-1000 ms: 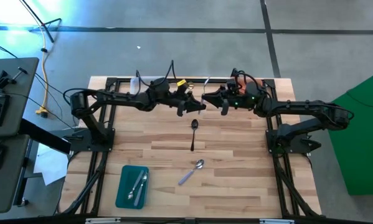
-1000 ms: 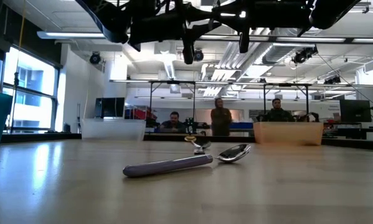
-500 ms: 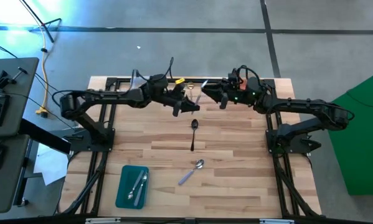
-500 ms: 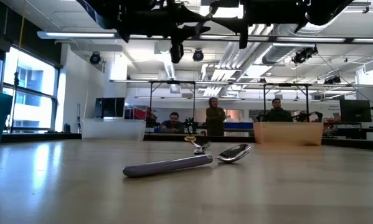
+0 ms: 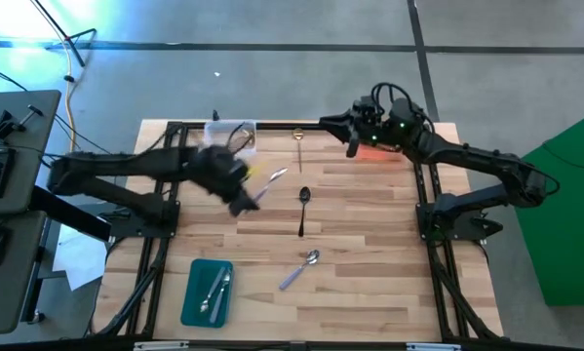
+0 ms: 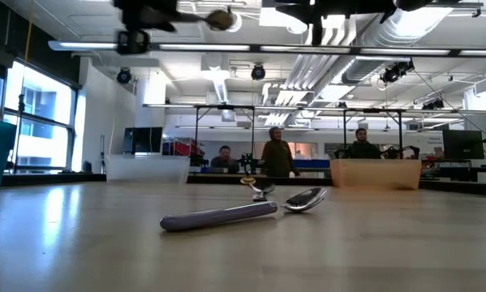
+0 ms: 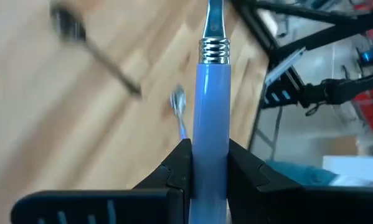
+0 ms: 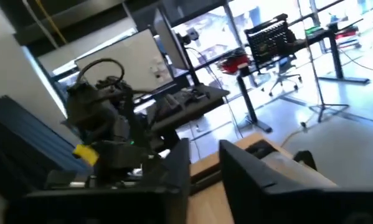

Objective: Sort silverware by color (type)
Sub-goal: Put the middle purple spoon into the blue bin

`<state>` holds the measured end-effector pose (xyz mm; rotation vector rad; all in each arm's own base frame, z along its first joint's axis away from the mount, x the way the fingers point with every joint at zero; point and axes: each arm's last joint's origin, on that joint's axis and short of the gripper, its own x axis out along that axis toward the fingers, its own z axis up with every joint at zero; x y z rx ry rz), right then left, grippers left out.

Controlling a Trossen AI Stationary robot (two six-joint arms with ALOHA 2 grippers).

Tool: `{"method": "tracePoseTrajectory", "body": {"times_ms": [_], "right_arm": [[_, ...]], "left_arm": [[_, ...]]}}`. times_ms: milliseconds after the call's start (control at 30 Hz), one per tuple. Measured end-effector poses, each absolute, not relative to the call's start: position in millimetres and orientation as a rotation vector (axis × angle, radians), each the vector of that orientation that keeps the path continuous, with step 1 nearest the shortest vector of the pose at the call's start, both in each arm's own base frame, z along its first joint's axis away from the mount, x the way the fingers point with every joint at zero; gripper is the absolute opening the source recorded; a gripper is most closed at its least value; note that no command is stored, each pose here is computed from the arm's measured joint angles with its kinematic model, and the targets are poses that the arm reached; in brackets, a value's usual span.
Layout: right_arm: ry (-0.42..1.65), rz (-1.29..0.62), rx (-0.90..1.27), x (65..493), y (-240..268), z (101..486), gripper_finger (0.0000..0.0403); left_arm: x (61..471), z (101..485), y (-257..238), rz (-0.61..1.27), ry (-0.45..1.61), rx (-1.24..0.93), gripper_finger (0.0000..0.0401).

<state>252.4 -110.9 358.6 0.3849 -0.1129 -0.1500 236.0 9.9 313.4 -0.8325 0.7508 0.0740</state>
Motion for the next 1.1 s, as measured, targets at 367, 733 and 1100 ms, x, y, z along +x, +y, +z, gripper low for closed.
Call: {"method": "tracePoseTrajectory", "body": {"times_ms": [367, 733, 1100], "right_arm": [[-0.063, -0.200, 0.373, 244.8, -126.4, 358.5, 0.0011], [0.002, -0.219, 0.366, 243.5, -128.8, 351.9, 0.0001], [0.011, -0.228, 0.381, 243.5, -128.9, 350.7, 0.0000]], "left_arm": [[183.1, 314.8, -117.8, 0.259, 0.872, -1.227, 0.0046], [155.4, 264.4, -201.5, 0.530, 1.037, -1.332, 0.0046], [161.4, 219.5, -232.0, 0.658, 1.170, -1.246, 0.0046]]}}
